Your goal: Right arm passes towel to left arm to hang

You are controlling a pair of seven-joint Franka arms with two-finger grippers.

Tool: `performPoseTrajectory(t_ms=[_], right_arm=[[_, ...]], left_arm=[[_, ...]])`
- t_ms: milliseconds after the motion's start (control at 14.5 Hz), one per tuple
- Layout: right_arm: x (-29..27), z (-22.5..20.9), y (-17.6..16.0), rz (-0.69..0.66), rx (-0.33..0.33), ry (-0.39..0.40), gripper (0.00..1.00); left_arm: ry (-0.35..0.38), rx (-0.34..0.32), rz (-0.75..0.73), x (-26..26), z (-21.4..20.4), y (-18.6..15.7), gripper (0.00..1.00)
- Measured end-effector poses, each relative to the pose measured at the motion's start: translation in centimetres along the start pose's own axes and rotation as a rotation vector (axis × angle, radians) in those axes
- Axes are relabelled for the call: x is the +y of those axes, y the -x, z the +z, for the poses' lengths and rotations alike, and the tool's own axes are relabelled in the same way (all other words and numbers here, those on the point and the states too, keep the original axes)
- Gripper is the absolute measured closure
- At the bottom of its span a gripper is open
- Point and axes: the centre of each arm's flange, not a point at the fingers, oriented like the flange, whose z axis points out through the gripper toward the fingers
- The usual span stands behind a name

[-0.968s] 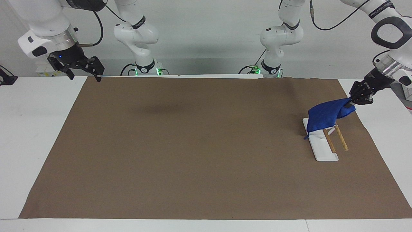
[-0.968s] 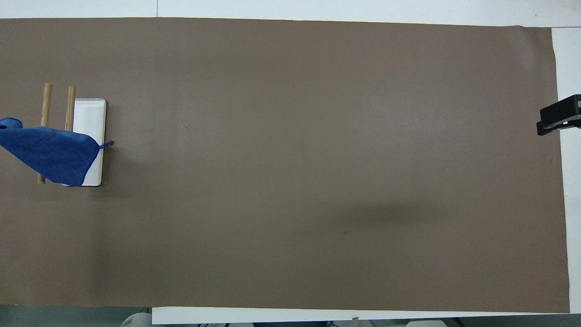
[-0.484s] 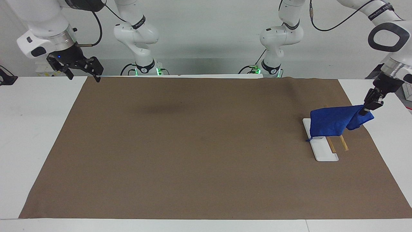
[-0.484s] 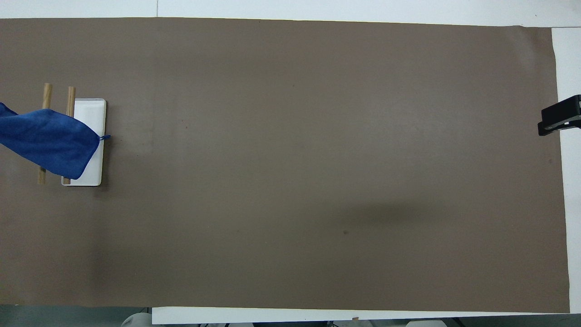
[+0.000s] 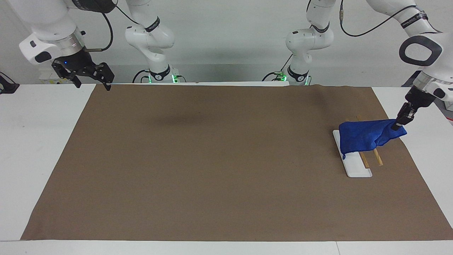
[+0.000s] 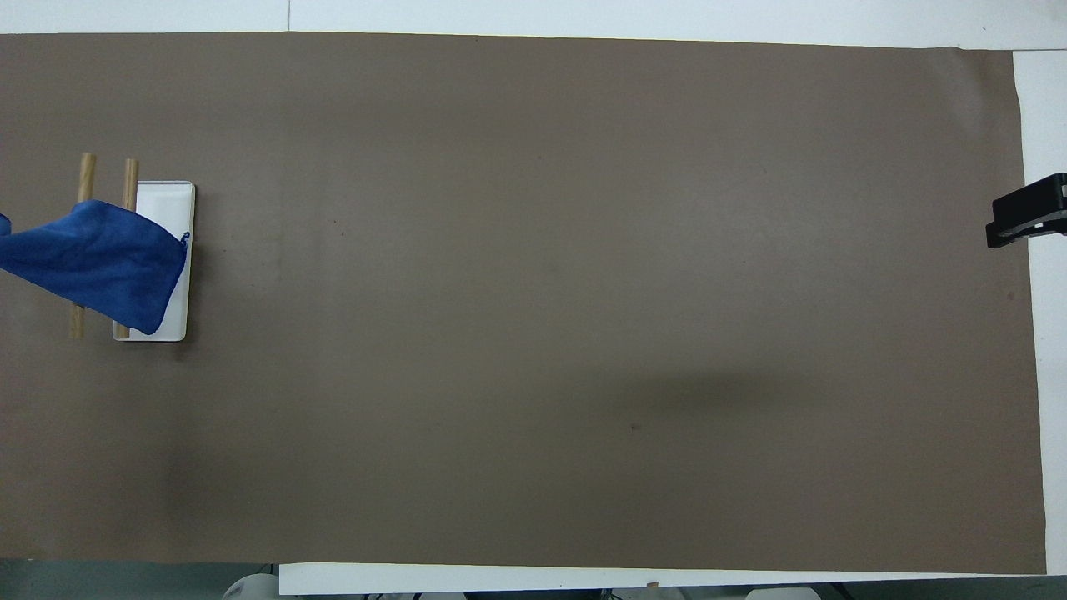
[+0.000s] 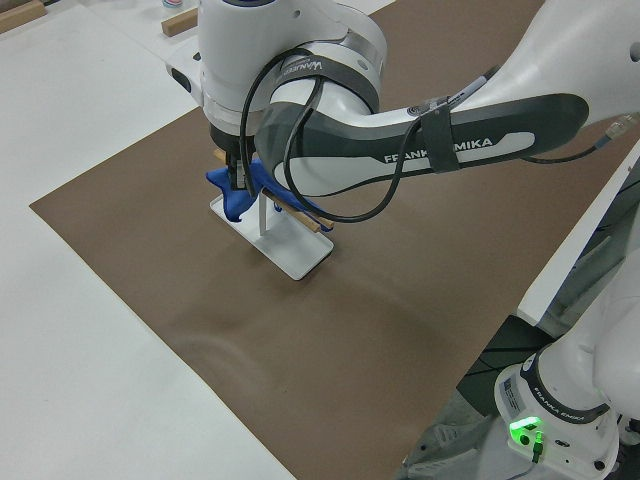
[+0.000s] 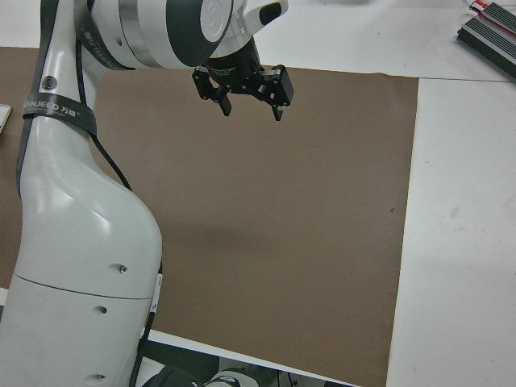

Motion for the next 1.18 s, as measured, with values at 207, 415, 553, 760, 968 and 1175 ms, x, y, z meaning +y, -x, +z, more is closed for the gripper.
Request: performPoseTrajectory(t_ms=[207, 415, 553, 760, 968, 1175], right_arm=[[-0.1, 0.0, 0.0, -0.001, 0.000, 0.000, 0.00], [-0.2, 0.0, 0.0, -0.003, 0.000, 0.000, 0.00], [-0.2, 0.0, 0.0, -0.003, 0.000, 0.000, 0.00], [-0.2, 0.0, 0.0, -0.004, 0.000, 0.000, 0.00], [-0.2, 0.0, 0.0, -0.004, 0.000, 0.000, 0.00], [-0.2, 0.0, 0.0, -0.004, 0.000, 0.000, 0.00]], left_arm=[[-0.061, 0.014, 0.079, -0.3, 0.3, -0.2, 0.64], [-0.065, 0.018, 0.136, -0.3, 0.1, -0.3, 0.28], [-0.063, 0.020, 0.186, 0.2, -0.1, -0.2, 0.04], [-0.056, 0.012, 0.309, 2.6, -0.5, 0.6, 0.01], [-0.053, -0.030, 0.432, 7.3, -1.3, 3.0, 0.01], [-0.159, -0.067, 0.616, 12.6, -1.9, 7.0, 0.01]])
